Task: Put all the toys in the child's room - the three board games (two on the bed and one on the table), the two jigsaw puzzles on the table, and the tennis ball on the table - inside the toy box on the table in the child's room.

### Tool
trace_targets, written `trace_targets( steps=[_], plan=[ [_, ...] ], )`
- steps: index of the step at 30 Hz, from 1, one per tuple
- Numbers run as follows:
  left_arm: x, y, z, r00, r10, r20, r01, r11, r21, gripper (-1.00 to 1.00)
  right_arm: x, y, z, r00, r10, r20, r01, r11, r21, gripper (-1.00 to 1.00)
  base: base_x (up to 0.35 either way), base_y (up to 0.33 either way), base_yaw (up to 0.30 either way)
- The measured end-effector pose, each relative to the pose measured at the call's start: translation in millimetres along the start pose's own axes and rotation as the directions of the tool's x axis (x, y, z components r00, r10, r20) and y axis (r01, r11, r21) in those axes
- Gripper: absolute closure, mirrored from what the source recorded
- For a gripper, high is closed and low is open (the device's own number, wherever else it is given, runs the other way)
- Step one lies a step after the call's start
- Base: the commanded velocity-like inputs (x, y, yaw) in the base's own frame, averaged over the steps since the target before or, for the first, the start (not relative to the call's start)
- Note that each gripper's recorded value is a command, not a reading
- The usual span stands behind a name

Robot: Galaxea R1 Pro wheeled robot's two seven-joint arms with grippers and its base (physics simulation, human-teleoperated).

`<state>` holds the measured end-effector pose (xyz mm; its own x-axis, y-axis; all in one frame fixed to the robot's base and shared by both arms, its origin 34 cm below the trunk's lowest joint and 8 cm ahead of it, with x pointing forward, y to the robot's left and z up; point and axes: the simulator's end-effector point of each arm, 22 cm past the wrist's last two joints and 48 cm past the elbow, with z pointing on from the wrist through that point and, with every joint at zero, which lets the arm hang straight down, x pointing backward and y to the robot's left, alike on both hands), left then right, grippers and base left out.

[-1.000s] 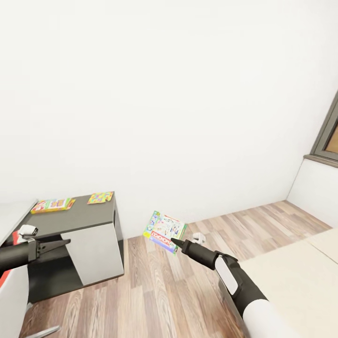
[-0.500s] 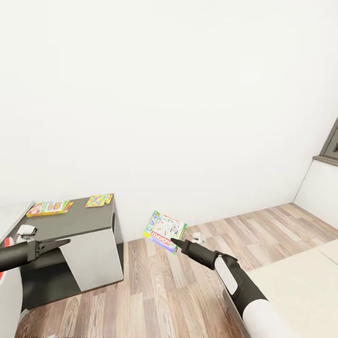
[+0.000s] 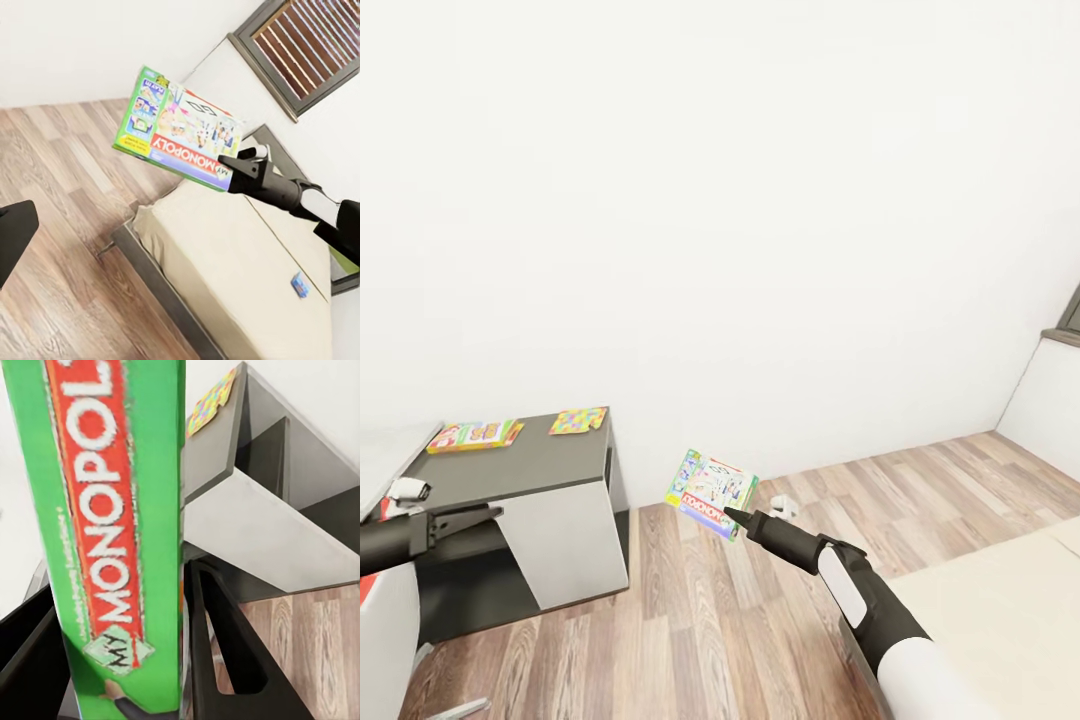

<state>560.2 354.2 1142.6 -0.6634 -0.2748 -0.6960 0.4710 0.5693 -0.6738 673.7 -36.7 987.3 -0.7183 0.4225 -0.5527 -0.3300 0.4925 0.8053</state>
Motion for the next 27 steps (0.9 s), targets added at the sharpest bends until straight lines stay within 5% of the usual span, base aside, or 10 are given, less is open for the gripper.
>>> trace_targets(
  steps=[13, 27],
  plan=[
    [-30.6, -1.0, -39.6, 0.995, 0.027, 0.094, -0.025, 0.999, -0.019, -1.0, -1.1, -1.3, -1.3, 1.0, 0.0, 0.002, 0.0, 1.0, 0.001, 1.0, 0.0, 0.0, 0.014],
    [-36.7, -2.8, -48.9, 0.993, 0.035, 0.108, -0.034, 0.999, -0.019, -1.0, -0.2, -1.0, -0.7, 1.0, -0.002, -0.001, 0.002, 1.0, 0.001, 1.0, 0.0, 0.0, 0.268]
  ],
)
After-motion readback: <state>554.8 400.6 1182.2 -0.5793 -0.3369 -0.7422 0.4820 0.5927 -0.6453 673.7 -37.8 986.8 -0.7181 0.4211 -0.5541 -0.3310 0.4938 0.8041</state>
